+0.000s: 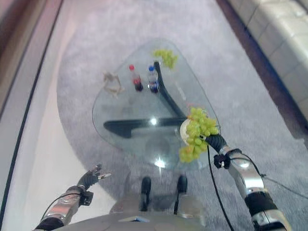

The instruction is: Pick up fruits into the plate

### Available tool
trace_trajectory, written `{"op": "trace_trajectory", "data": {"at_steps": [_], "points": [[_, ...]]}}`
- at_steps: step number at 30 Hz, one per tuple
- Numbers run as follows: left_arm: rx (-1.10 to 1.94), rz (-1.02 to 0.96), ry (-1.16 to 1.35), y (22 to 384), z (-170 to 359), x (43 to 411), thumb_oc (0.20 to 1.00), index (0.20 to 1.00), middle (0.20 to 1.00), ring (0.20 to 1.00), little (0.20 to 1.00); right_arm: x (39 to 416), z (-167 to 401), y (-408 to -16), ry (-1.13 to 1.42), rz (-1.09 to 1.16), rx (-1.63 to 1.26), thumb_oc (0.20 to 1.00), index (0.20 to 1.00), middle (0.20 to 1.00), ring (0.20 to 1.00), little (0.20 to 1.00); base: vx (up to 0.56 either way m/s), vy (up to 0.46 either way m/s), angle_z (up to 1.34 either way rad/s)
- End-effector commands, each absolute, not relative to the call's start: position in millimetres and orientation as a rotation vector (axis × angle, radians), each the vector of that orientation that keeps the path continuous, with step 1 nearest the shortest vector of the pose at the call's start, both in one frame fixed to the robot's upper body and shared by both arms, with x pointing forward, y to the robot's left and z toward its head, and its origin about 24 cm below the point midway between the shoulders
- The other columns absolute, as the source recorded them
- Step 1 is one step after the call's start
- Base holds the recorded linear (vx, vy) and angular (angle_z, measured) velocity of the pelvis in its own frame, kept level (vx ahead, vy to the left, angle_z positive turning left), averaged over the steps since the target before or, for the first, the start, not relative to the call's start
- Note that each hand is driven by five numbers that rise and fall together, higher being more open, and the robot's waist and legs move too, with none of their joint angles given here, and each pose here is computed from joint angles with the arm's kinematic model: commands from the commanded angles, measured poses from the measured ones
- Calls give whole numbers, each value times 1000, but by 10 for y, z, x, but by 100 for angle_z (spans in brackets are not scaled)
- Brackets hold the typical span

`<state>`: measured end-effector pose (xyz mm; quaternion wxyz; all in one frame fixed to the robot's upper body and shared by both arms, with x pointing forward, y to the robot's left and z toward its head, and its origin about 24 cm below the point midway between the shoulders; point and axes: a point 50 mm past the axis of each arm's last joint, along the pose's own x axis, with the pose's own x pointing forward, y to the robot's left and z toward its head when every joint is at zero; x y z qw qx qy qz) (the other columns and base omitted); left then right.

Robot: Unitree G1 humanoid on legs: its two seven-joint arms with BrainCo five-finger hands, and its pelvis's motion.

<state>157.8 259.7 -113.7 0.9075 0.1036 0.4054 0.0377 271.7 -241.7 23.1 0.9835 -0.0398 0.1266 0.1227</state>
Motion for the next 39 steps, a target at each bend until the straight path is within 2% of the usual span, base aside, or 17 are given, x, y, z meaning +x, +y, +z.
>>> {"op": "trace_trajectory", "data": {"at_steps": [1, 7, 20, 30, 39], "points": [[222, 151, 806, 2689, -1085, 1725, 1000, 1000, 1000, 1000, 1000, 3037, 843, -2455, -9, 192, -139, 200, 200, 200, 200, 200, -113, -59, 12], [264, 174, 827, 2647, -1129, 1764, 1000, 1000, 1000, 1000, 1000, 3270, 1104, -2637, -44, 86, -176, 200, 200, 200, 200, 200, -109, -46, 3], [278, 114, 655, 2380, -894, 2190, 1000, 1000, 1000, 1000, 1000, 3536, 1666, -2979, -80, -94, -257, 200, 200, 200, 200, 200, -41, 5, -2], [280, 90, 620, 2332, -849, 2222, 1000, 1000, 1000, 1000, 1000, 3581, 1791, -3164, -59, -163, -222, 200, 200, 200, 200, 200, -23, 1, -1], [256, 96, 580, 2295, -776, 2288, 1000, 1000, 1000, 1000, 1000, 3657, 1876, -3157, -12, -200, -242, 200, 200, 200, 200, 200, -31, -1, -2]]}}
